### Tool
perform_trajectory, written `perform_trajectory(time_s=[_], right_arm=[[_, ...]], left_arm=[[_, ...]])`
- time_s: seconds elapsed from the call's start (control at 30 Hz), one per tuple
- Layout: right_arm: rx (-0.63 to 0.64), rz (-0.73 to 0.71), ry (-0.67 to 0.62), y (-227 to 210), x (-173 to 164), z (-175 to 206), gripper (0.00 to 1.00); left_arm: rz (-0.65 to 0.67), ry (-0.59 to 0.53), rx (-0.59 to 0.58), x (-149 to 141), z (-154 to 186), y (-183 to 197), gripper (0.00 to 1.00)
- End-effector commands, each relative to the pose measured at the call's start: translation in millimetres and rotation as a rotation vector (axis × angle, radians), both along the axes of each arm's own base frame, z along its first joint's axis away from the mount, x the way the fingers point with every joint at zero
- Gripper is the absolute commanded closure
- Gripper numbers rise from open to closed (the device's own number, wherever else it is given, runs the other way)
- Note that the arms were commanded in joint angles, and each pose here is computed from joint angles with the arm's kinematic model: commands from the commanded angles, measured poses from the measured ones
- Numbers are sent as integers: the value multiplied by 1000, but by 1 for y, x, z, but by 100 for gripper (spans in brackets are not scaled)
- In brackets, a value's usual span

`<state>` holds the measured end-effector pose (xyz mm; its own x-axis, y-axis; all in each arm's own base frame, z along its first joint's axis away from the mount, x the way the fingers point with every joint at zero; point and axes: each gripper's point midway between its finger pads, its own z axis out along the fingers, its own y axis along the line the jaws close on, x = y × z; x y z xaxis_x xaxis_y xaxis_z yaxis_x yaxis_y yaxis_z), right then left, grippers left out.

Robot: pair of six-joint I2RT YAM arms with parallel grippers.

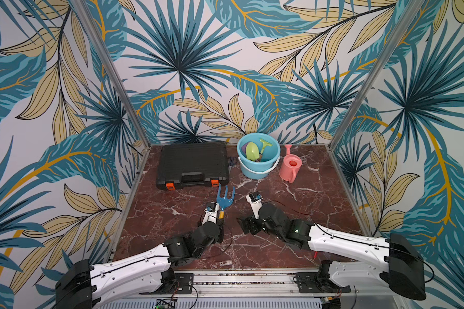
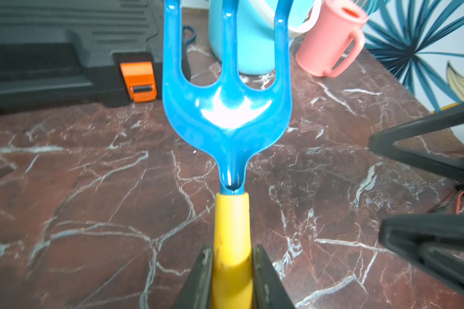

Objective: Organize the gardening tools
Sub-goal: Pick up the gardening tool from the center of the board.

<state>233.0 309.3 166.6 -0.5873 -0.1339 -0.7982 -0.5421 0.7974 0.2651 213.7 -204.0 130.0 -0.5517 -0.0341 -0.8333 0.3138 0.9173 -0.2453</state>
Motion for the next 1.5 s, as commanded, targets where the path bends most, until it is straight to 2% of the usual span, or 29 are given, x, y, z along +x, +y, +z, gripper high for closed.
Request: perform_trajectory(time_s=[0.0, 0.1, 0.23, 0.37, 0.5, 0.53, 0.7, 0.8, 0.97, 1.1, 1.23, 1.27, 1.3, 1.4, 1.47], right_arm=[[92, 76, 39, 29, -3, 18, 17], [100, 76, 37, 34, 2, 23, 21], [138, 75, 54, 39, 11, 29, 38], [166, 59, 67, 39, 23, 32, 42], [178, 56, 56, 39, 30, 40, 61], [180, 52, 52, 38, 31, 41, 63], [172, 40, 55, 34, 37, 39, 64], [164, 19, 53, 28, 42, 38, 59], [180, -10, 42, 19, 50, 40, 60], [198, 21, 57, 24, 47, 40, 74], [196, 28, 56, 25, 47, 40, 100], [198, 30, 55, 25, 47, 41, 100], [200, 30, 54, 25, 47, 41, 100], [204, 28, 32, 21, 47, 48, 100], [194, 22, 7, 18, 48, 55, 100]], left_arm=[[-33, -85, -23, 5, 12, -10, 100], [-76, -93, -44, 2, 15, -17, 100], [-128, -115, -78, -4, 19, -24, 100], [-158, -120, -86, -9, 21, -27, 100], [-165, -112, -77, -10, 18, -27, 100], [-165, -111, -77, -10, 17, -27, 100], [-179, -117, -87, -11, 20, -30, 100], [-182, -118, -85, -11, 19, -31, 100], [-192, -118, -95, -12, 20, -33, 100], [-202, -118, -101, -12, 21, -35, 100], [-219, -111, -98, -13, 20, -40, 100], [-220, -110, -94, -12, 21, -41, 98], [-215, -107, -87, -11, 21, -41, 87], [-198, -117, -72, -6, 28, -42, 70], [-184, -133, -55, -2, 36, -42, 51]])
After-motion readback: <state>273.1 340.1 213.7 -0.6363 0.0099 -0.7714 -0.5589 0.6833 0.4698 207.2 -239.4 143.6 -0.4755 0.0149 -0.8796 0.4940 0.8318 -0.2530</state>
